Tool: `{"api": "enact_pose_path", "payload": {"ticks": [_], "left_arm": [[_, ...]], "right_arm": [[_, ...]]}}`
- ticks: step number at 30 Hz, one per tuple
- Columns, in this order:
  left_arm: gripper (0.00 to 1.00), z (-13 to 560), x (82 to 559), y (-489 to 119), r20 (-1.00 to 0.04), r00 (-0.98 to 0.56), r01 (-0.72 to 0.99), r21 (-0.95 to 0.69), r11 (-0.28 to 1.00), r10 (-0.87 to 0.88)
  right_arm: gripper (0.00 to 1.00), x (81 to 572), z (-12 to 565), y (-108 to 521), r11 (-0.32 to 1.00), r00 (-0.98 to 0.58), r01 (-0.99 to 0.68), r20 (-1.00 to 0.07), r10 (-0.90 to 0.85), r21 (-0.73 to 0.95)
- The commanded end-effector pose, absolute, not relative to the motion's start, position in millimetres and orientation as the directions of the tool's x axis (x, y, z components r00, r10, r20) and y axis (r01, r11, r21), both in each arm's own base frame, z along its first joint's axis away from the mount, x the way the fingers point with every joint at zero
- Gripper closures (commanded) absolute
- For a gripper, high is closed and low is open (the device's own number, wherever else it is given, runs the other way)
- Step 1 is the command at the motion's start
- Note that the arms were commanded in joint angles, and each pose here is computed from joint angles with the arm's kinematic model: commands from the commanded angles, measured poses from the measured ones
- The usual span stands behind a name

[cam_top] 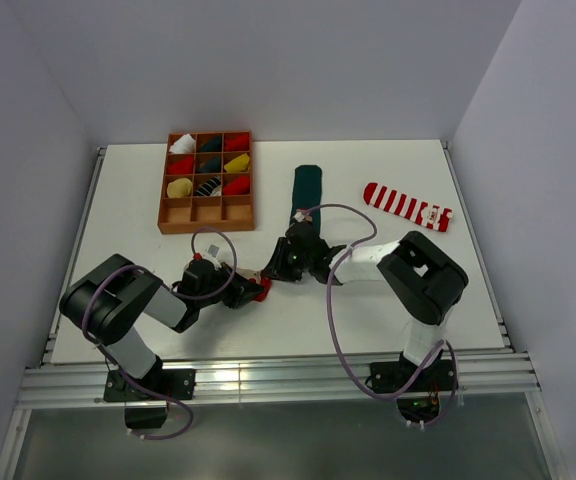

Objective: Roll the socks
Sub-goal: Roll the sock at the center of the board.

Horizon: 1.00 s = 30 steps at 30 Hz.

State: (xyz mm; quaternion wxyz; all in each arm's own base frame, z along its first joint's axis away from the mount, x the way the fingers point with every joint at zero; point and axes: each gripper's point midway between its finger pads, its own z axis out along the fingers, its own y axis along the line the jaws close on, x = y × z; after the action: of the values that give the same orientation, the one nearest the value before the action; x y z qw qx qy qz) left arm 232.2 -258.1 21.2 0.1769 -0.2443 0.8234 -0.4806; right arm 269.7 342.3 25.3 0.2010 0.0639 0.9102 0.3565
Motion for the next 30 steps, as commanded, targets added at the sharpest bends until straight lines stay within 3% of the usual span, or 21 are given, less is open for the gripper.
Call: {"api": "enact_pose_path", "payload": {"ticks": [1,19,23,30], "left_arm": [[1.00,-16,216,-241,-0.036,-0.815,-0.325,-0.798,0.507,-0.578],[1.00,-16,216,-241,-0.040,-0.816,-0.322,-0.798,0.510,-0.577],[1.00,-17,216,-239,-0.042,-0.814,-0.325,-0.793,0.514,-0.580],[0.99,-12,217,-236,-0.063,-0.807,-0.319,-0.790,0.523,-0.588]], "right_arm": [[0.67,279,28,348,0.762,-0.901,-0.051,-0.359,0.244,0.645],[0.69,277,40,356,0.891,-0.891,-0.066,-0.428,0.150,0.449],[0.77,276,33,357,0.905,-0.900,-0.059,-0.415,0.135,0.422],[1.00,274,17,357,0.924,-0.918,-0.048,-0.382,0.110,0.380]]}}
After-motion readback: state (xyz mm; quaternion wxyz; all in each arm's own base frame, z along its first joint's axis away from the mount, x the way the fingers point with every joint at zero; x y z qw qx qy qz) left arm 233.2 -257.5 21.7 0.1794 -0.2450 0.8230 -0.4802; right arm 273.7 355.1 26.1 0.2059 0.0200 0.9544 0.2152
